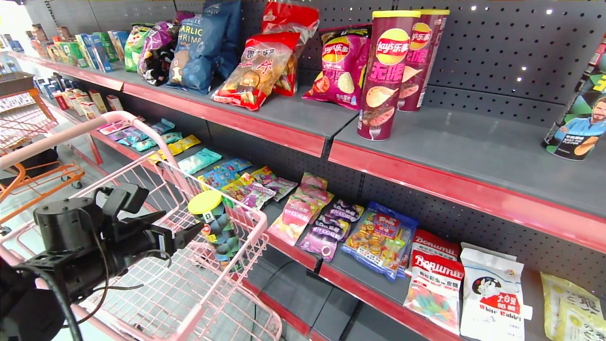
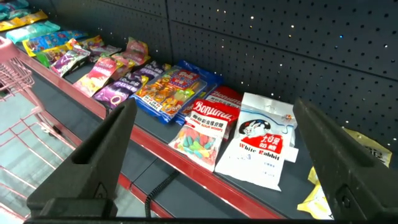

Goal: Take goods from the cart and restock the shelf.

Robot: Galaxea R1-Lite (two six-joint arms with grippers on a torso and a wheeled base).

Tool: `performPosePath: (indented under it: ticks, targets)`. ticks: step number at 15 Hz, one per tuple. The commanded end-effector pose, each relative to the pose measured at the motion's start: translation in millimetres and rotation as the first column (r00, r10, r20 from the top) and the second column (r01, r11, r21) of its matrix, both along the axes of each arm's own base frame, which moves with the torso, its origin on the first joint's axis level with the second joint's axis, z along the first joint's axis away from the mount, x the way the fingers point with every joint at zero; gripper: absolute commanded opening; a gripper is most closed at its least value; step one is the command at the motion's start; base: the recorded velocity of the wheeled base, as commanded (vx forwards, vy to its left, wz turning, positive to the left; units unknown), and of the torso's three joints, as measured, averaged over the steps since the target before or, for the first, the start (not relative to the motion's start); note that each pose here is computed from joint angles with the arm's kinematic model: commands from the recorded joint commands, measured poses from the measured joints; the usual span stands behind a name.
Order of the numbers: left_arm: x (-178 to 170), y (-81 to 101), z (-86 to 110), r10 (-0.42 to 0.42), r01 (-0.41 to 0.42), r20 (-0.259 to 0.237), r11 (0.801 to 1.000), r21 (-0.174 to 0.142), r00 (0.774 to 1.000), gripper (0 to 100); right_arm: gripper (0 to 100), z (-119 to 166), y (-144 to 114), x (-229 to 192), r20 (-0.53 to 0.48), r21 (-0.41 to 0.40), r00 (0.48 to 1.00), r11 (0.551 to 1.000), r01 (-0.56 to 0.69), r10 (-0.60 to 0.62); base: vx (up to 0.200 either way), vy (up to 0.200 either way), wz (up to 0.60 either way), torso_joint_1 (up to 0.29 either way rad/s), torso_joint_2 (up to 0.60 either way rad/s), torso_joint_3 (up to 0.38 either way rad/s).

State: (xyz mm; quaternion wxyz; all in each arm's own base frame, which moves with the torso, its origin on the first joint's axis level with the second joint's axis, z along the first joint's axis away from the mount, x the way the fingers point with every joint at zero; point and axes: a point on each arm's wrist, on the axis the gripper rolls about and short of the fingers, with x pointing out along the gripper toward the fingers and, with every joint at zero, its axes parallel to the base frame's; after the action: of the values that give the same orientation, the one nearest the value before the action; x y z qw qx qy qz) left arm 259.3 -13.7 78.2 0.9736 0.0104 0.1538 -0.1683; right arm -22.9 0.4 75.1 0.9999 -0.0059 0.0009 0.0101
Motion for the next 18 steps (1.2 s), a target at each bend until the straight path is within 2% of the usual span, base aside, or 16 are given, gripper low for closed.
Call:
performPosePath:
  ticks: [1,5,8,12,13,16,18]
  targets:
    - [10.5,-7.4,-23.2,-0.060,0.060,-0.038,0.998,0.005,0.997,100,100,0.0,0.0,0.1,-0.001,0.000,1.000,1.000,-0.001,0.001,0.000,0.000,0.00,0.000,0.00,0.000]
    - [28.1,-17.1,-30.5,-0.105,0.105,-0.024,0.994,0.000,0.994,100,100,0.0,0.0,0.1,-0.001,0.000,1.000,1.000,-0.001,0.001,0.000,0.000,0.00,0.000,0.00,0.000]
    - [43.6,-21.6,-29.4,-0.116,0.116,0.012,0.993,0.001,0.993,100,100,0.0,0.0,0.1,-0.001,0.000,1.000,1.000,-0.001,0.001,0.000,0.000,0.00,0.000,0.00,0.000]
    - [54.2,-28.7,-37.2,-0.125,0.125,0.010,0.992,0.005,0.992,100,100,0.0,0.0,0.1,-0.001,0.000,1.000,1.000,-0.001,0.001,0.000,0.000,0.00,0.000,0.00,0.000]
    - [55.8,-28.9,-38.0,-0.127,0.127,0.012,0.992,0.006,0.992,0,100,0.0,0.0,0.1,-0.001,0.000,1.000,1.000,-0.001,0.001,0.000,0.000,0.00,0.000,0.00,0.000]
    - [50.9,-29.3,-34.0,-0.130,0.130,0.017,0.991,0.006,0.991,0,100,0.0,0.0,0.1,-0.001,0.000,1.000,1.000,-0.001,0.001,0.000,0.000,0.00,0.000,0.00,0.000]
    - [45.3,-26.3,-19.6,-0.120,0.120,0.031,0.993,0.004,0.992,0,100,0.0,0.1,0.1,-0.001,0.000,1.000,1.000,-0.003,0.003,0.000,0.000,0.00,0.000,0.00,0.000]
